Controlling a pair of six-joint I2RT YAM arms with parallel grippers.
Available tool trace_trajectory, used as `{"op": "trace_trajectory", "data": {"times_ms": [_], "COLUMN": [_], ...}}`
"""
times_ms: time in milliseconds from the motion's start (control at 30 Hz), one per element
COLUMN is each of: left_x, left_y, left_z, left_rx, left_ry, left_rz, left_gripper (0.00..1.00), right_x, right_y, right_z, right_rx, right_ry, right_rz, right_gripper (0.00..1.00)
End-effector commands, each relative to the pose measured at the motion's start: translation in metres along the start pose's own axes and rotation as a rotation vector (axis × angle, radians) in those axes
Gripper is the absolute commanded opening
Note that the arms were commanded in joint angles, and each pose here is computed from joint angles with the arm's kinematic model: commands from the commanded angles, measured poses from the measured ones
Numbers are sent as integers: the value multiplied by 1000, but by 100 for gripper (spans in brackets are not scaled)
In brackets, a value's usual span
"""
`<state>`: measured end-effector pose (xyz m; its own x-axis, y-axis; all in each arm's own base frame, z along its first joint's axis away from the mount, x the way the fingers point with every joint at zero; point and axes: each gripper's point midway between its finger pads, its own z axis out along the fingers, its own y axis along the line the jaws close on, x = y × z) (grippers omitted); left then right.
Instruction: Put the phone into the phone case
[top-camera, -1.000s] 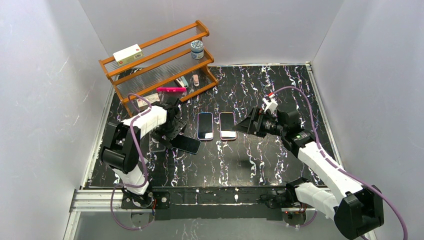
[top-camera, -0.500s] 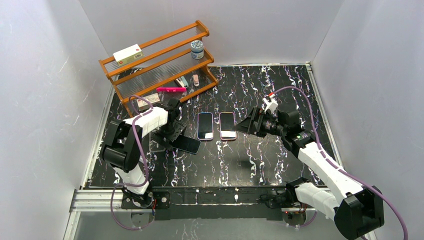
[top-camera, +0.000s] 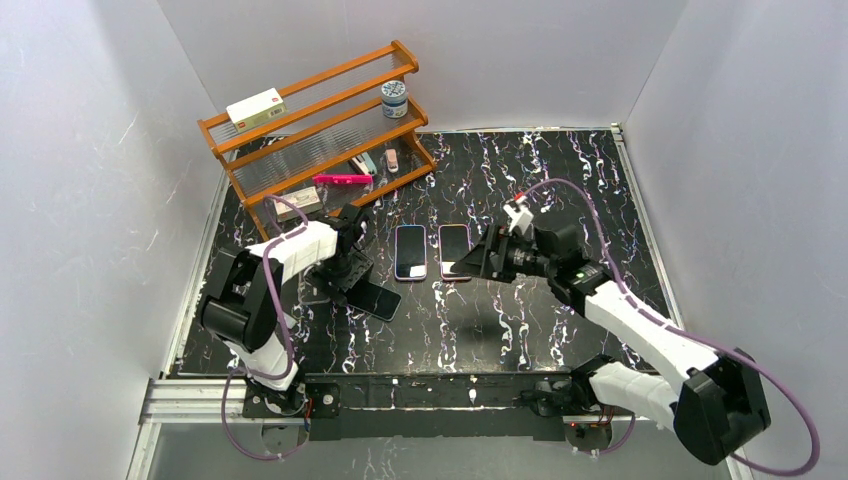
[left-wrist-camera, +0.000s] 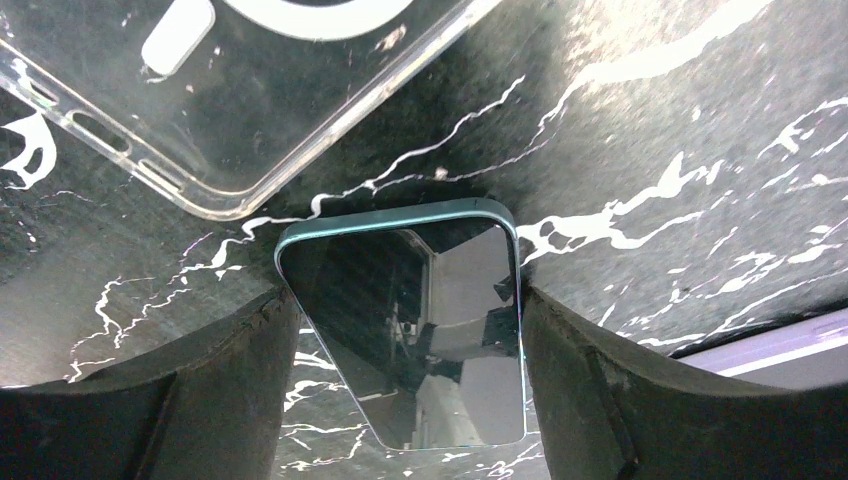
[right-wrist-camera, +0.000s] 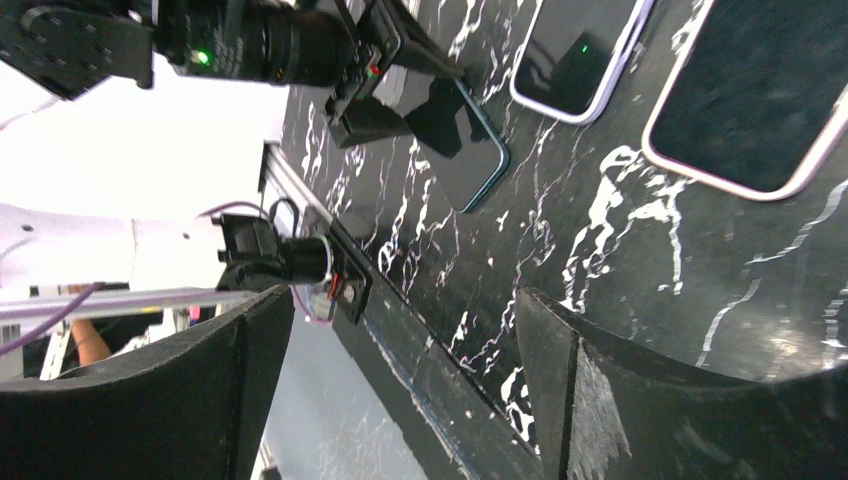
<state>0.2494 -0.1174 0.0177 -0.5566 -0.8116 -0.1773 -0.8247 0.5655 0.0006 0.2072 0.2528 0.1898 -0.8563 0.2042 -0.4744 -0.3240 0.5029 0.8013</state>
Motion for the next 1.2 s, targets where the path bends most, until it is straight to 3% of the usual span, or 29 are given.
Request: {"op": "trace_trajectory", "data": {"times_ms": [0,200,300,400,1167], "left_x": [18,38,46,49,72], "left_y": [30,35,36,34,15], "left_z": [3,3,1,-3,-17], "left_rx": [-53,6,53,95,334], "left_ry": [25,56,58,57,156], "left_rz": [86,166,185,201,252], "left_gripper": [57,54,54,53,52], "right_x": [16,47,65,84,137], "right_y": [16,25,28,29,-7], "right_z": [22,52,69,84,141], "right_rx": [-47,-92,-123,-148,-138], "right_ry": [57,156,200,259,476], "right_rz": [-27,-42,-45,-49,-13], "right_gripper": [86,73,61,54,48]}}
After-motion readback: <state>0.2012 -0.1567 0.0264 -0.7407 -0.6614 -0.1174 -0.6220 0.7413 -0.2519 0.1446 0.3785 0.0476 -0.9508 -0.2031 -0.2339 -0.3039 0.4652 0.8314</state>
